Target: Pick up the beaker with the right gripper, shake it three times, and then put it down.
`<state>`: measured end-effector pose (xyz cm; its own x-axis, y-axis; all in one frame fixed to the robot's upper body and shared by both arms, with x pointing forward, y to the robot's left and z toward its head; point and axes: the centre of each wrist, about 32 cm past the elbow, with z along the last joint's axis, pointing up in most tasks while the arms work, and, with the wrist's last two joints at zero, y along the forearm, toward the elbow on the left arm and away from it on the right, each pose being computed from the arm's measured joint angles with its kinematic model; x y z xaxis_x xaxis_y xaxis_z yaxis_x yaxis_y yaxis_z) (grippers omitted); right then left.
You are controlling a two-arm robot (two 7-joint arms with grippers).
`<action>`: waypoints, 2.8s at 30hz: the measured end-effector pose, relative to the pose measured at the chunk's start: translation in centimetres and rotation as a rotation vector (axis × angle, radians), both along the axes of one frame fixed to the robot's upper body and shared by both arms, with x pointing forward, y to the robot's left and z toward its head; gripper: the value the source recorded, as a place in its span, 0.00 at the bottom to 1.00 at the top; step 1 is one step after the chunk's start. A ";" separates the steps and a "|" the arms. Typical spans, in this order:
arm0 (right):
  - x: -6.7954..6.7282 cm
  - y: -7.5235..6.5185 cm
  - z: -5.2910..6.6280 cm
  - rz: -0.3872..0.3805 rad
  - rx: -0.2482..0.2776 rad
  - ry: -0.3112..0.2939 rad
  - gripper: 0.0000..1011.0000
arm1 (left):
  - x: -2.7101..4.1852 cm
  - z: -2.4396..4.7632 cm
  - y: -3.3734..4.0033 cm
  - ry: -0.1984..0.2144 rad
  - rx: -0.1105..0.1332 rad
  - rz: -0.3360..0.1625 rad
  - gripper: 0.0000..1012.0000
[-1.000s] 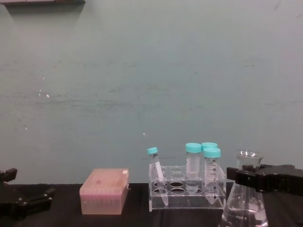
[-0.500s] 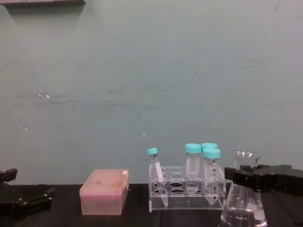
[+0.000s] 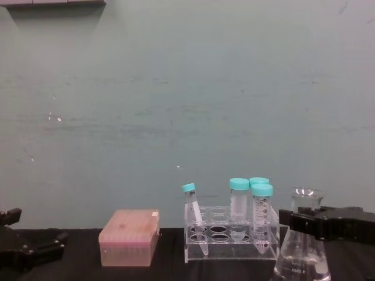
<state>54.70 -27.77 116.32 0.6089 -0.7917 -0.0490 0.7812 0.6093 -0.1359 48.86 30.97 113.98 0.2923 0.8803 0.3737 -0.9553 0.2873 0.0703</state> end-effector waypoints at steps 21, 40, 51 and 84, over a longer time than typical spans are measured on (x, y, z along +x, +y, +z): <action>-0.4 -0.1 -0.1 0.004 0.000 0.001 0.45 | 0.00 0.00 0.00 0.000 0.000 0.000 0.99; -0.5 0.2 0.1 -0.013 -0.009 0.002 0.45 | 0.00 0.00 0.00 0.000 0.000 0.000 0.99; -0.4 0.3 0.2 -0.019 -0.004 0.001 0.45 | 0.00 0.00 0.00 0.000 0.000 0.000 0.99; -0.8 0.0 1.5 -0.015 0.024 -0.030 0.45 | 0.00 0.00 0.00 0.000 0.000 0.000 0.99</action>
